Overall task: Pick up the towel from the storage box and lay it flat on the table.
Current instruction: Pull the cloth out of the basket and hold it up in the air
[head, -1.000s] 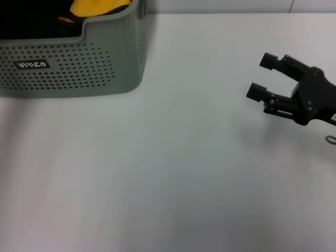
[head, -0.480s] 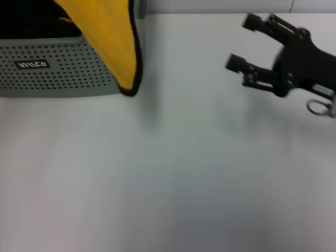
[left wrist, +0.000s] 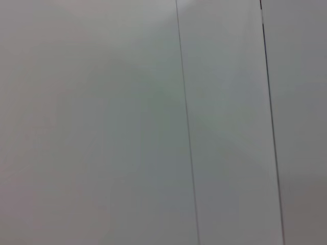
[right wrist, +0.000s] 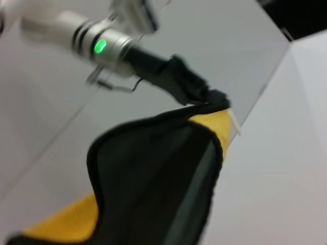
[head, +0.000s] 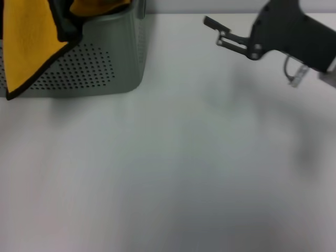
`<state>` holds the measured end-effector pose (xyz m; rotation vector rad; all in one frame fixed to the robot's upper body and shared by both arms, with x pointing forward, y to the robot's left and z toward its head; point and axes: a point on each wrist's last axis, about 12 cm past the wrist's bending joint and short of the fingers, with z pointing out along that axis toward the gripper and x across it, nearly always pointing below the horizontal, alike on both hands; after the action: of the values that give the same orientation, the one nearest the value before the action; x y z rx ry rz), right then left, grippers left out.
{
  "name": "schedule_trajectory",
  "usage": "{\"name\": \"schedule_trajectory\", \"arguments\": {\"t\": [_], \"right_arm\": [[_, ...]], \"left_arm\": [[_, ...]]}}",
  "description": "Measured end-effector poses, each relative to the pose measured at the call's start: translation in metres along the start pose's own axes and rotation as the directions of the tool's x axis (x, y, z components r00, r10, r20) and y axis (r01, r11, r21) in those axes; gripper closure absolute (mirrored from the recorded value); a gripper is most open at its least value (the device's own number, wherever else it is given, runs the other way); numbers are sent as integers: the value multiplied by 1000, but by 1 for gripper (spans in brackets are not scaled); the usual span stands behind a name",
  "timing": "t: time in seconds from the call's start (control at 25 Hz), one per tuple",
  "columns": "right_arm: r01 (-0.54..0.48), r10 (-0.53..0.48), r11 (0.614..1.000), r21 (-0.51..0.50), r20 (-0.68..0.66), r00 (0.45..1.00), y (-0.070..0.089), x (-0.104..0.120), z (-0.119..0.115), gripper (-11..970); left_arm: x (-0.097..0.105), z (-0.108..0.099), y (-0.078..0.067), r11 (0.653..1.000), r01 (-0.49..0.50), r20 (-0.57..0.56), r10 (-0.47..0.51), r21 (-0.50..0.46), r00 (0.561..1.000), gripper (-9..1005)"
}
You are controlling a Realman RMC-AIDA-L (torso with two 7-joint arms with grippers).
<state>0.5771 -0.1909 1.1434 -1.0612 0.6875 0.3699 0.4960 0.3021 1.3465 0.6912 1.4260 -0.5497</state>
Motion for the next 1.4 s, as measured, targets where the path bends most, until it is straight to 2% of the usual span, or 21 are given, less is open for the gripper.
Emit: {"name": "schedule_trajectory", "arguments": {"t": [0.12, 0.28, 0.48, 0.56, 0.68, 0.8, 0.88, 1.0, 1.16, 1.4], "right_arm": [[244, -242, 970, 15, -74, 967, 12, 7, 15, 214], [480, -474, 877, 16, -124, 872, 31, 5, 38, 214], [556, -555, 829, 54, -46, 831, 52, -13, 44, 214], [611, -611, 789, 65, -22, 791, 58, -20, 46, 213], [699, -702, 711, 75, 22, 712, 66, -28, 50, 213], [791, -797, 604, 96, 45, 603, 74, -35, 54, 213], [835, -842, 539, 109, 33, 538, 75, -38, 56, 213], [876, -885, 464, 128, 21, 466, 75, -41, 59, 214], [898, -906, 419, 136, 5, 422, 67, -40, 66, 220], [909, -915, 396, 132, -26, 402, 51, -33, 71, 239]], "left_arm": [[4, 4, 1, 1000, 21, -5, -21, 21, 1000, 996], [6, 7, 2, 999, 29, -14, -29, 23, 999, 996], [10, 14, 5, 998, 53, -17, -53, 41, 998, 996], [10, 16, 6, 997, 58, -17, -58, 45, 998, 996], [12, 19, 8, 997, 65, -19, -64, 50, 998, 996], [14, 20, 10, 996, 74, -24, -73, 52, 997, 996], [15, 21, 11, 995, 79, -25, -78, 53, 997, 996], [16, 21, 11, 995, 83, -25, -82, 55, 996, 996], [16, 21, 10, 995, 88, -23, -86, 56, 996, 996], [15, 22, 9, 994, 88, -19, -87, 68, 996, 996]]}}
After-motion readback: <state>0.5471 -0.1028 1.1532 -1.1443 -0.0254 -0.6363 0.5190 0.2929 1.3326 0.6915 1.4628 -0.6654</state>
